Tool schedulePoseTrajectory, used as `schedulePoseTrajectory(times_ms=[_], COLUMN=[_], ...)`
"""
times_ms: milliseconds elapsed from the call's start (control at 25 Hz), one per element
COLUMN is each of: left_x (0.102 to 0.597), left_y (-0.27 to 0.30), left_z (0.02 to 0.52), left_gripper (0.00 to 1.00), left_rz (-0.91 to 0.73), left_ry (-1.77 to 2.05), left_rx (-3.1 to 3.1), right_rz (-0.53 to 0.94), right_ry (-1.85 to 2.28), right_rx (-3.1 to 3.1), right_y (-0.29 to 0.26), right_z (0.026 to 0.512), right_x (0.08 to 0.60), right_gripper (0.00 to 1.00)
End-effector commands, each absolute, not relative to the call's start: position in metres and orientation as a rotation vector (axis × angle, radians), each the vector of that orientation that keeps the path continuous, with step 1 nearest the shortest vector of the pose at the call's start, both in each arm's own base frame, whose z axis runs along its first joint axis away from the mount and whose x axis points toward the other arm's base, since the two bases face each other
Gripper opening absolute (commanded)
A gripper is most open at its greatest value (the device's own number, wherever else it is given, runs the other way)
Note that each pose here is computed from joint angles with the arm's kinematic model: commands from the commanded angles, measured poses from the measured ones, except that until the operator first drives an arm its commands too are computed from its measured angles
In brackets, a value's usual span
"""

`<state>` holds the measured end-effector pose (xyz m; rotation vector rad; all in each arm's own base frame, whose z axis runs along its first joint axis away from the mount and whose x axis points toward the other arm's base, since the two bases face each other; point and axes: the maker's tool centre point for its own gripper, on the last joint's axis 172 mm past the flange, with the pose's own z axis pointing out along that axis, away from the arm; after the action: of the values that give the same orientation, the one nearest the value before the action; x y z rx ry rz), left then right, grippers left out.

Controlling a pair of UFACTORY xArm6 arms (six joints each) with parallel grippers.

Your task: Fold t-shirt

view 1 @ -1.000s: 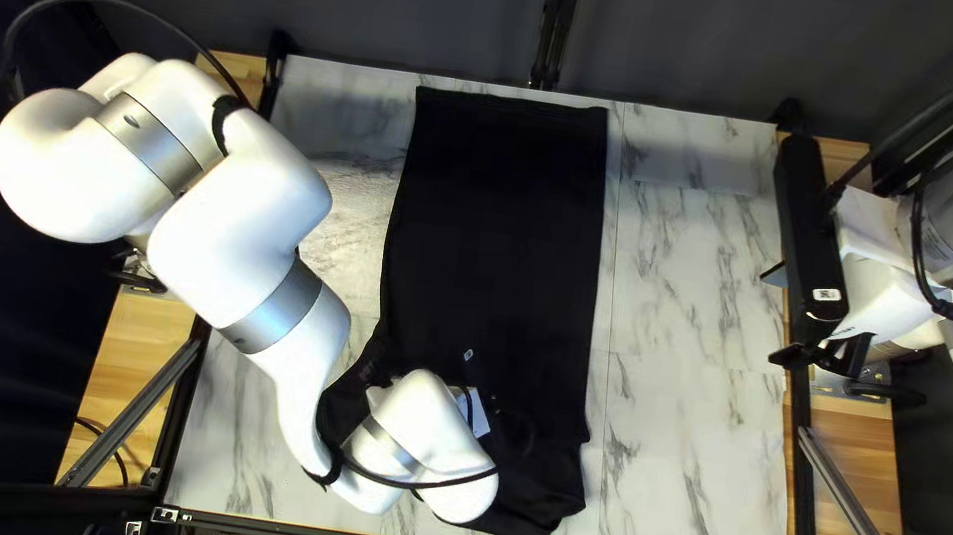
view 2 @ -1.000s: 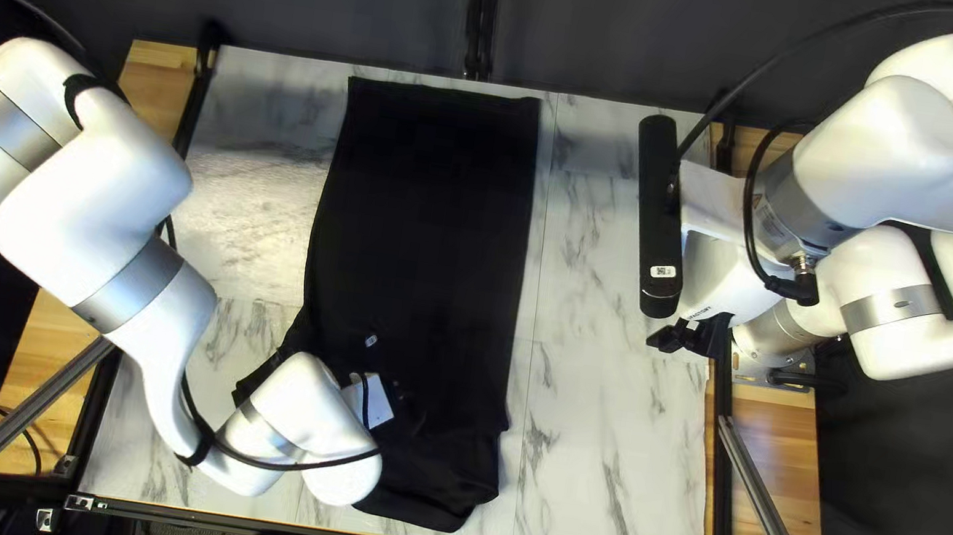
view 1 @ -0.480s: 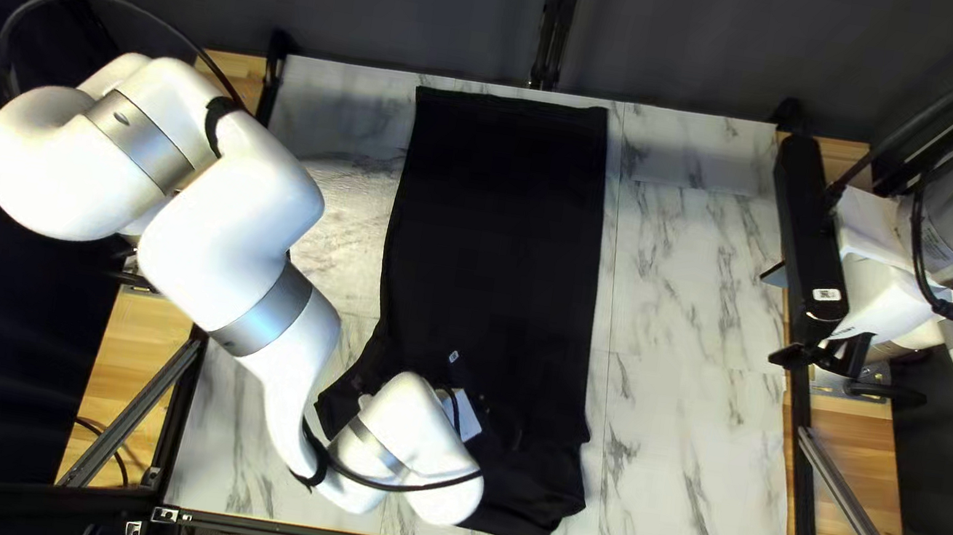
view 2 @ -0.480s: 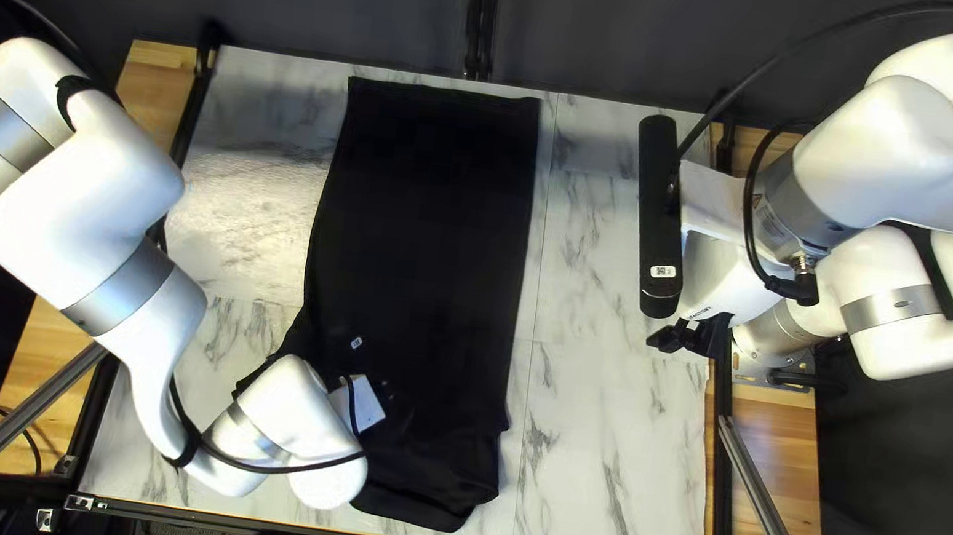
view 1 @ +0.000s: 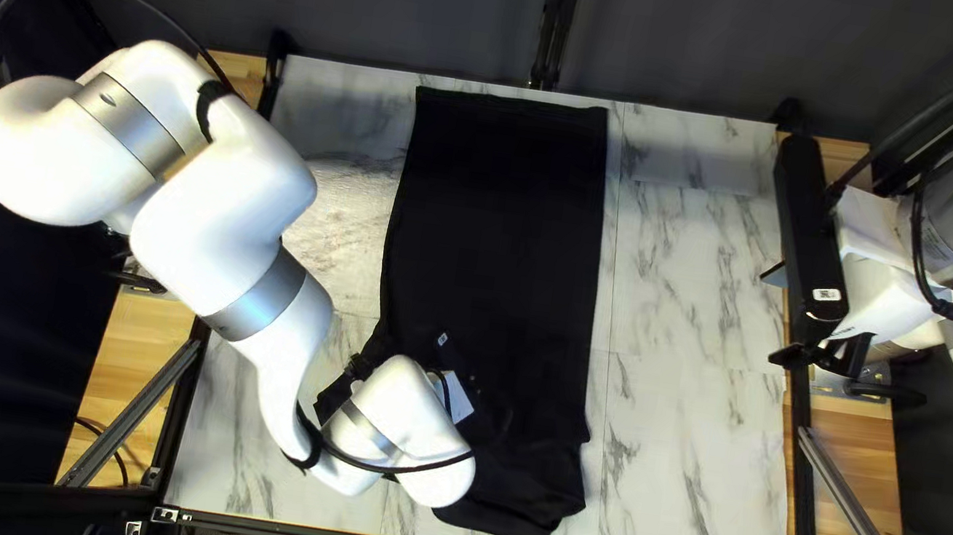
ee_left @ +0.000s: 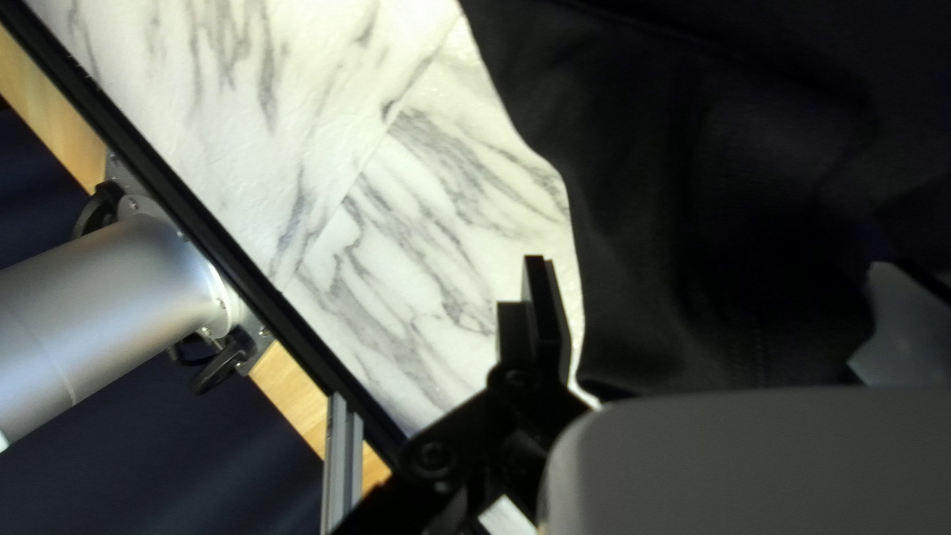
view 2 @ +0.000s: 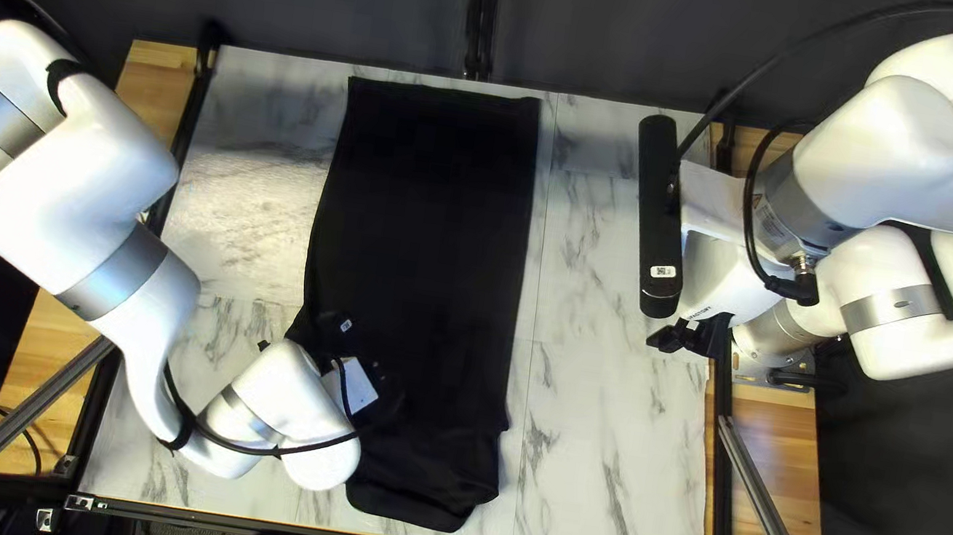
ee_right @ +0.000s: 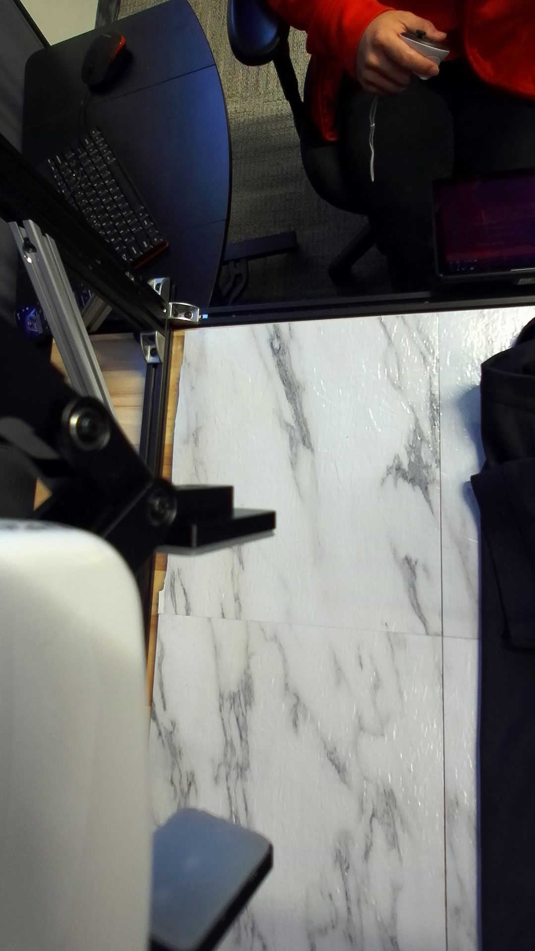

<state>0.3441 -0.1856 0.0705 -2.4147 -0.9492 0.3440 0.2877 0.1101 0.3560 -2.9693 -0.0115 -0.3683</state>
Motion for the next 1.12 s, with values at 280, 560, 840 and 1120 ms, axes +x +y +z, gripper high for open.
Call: schedulePoseTrajectory(times_ms=[280,560,840,1120], left_x=[0.330,0.323,0.327,0.330], left_y=[-0.178,-0.170,-0.167,-0.167], left_z=[0.090,0.095,0.097,0.102], left_gripper=[1.00,1.00,0.30,0.00], left_rz=[0.327,0.328,0.330,0.328], left_ry=[-0.960,-0.971,-0.962,-0.950], left_rx=[-2.376,-2.363,-2.368,-2.367], right_rz=[-0.368,-0.368,-0.368,-0.368], right_ry=[-0.011,-0.011,-0.011,-0.011], right_rx=[-2.969,-2.969,-2.969,-2.969], right_y=[0.110,0.110,0.110,0.110], right_z=[0.356,0.356,0.356,0.356], right_x=[0.288,0.288,0.288,0.288], right_gripper=[1.00,1.00,1.00,1.00])
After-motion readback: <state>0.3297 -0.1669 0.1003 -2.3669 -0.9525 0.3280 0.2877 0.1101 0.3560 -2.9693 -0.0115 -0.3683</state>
